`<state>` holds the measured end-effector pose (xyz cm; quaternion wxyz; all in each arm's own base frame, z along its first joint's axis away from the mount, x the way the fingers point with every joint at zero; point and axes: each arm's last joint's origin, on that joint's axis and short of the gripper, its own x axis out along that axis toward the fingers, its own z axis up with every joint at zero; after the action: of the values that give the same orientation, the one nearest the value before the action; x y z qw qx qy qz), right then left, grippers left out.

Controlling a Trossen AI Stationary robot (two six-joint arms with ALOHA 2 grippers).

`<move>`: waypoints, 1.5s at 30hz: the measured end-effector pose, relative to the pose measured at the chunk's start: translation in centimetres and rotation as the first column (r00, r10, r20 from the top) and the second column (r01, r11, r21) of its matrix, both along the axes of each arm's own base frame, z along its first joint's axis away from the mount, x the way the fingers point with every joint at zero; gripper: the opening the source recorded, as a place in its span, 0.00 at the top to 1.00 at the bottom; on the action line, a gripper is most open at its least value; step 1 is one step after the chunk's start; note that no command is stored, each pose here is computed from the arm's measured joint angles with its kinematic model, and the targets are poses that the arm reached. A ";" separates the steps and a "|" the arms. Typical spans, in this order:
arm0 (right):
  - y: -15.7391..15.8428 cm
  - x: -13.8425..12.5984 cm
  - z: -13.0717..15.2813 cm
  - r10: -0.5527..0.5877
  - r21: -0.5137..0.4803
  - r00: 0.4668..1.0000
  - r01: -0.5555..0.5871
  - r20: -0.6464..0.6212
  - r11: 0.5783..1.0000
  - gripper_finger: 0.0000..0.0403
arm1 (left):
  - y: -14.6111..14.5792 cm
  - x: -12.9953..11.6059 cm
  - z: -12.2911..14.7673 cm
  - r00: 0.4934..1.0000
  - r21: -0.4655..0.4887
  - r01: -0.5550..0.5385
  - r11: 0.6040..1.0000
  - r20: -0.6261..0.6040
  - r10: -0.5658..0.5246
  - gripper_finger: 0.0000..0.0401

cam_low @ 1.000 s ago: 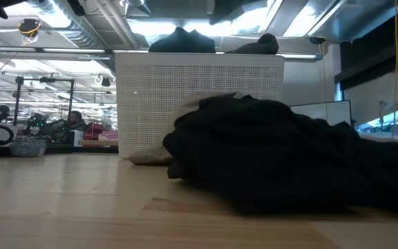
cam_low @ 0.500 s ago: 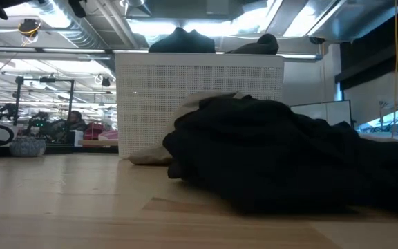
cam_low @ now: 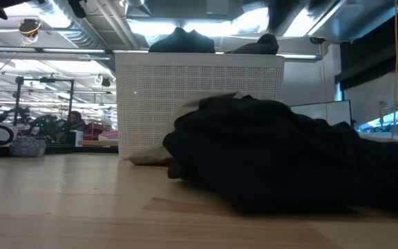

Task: Sort clothes
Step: Put the black shirt into the white bin

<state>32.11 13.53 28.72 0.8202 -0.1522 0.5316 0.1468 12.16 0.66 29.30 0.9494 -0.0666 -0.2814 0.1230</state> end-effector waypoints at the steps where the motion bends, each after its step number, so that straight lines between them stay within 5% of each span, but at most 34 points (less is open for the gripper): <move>1: 0.2 -0.1 -1.9 0.015 -0.007 1.000 -0.016 -0.005 1.000 0.34 | 0.0 0.0 0.0 1.000 0.000 0.000 1.000 0.000 0.000 0.58; 10: -1.9 -0.9 -12.3 -0.048 0.030 0.991 0.044 0.128 0.999 0.34 | 0.0 0.0 0.0 1.000 0.003 -0.003 1.000 0.004 0.003 0.58; 16: -5.2 -1.2 -14.8 -0.119 0.173 0.981 0.092 0.153 0.981 0.34 | 0.0 0.0 0.0 1.000 -0.003 -0.016 1.000 0.001 0.016 0.58; 23: -9.0 -2.2 -16.7 -0.243 0.146 0.964 0.227 0.109 0.963 0.36 | 0.0 0.1 0.0 1.000 -0.002 -0.016 1.000 -0.003 0.016 0.58; 27: -9.2 -2.3 -16.9 -0.243 0.121 0.964 0.229 0.110 0.966 0.50 | 0.0 0.1 0.0 1.000 -0.002 -0.016 1.000 -0.001 0.016 0.58; 33: -8.9 -2.3 -16.9 -0.245 0.098 0.962 0.233 0.123 0.967 0.91 | 0.0 0.1 0.0 1.000 -0.002 -0.016 1.000 -0.001 0.016 0.58; 40: -7.7 -1.5 -14.1 -0.217 0.100 0.965 0.204 0.149 0.974 0.89 | 0.0 0.0 0.1 1.000 -0.005 -0.014 1.000 0.019 0.014 0.58; 45: -6.3 -0.7 -7.9 -0.164 0.126 0.955 0.136 0.248 0.983 0.93 | 0.0 0.0 0.1 1.000 -0.006 -0.013 1.000 0.016 0.013 0.58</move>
<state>31.39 7.19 20.77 0.8980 -0.0849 0.4220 0.0914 12.17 0.69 29.41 0.9460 -0.0685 -0.2892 0.1293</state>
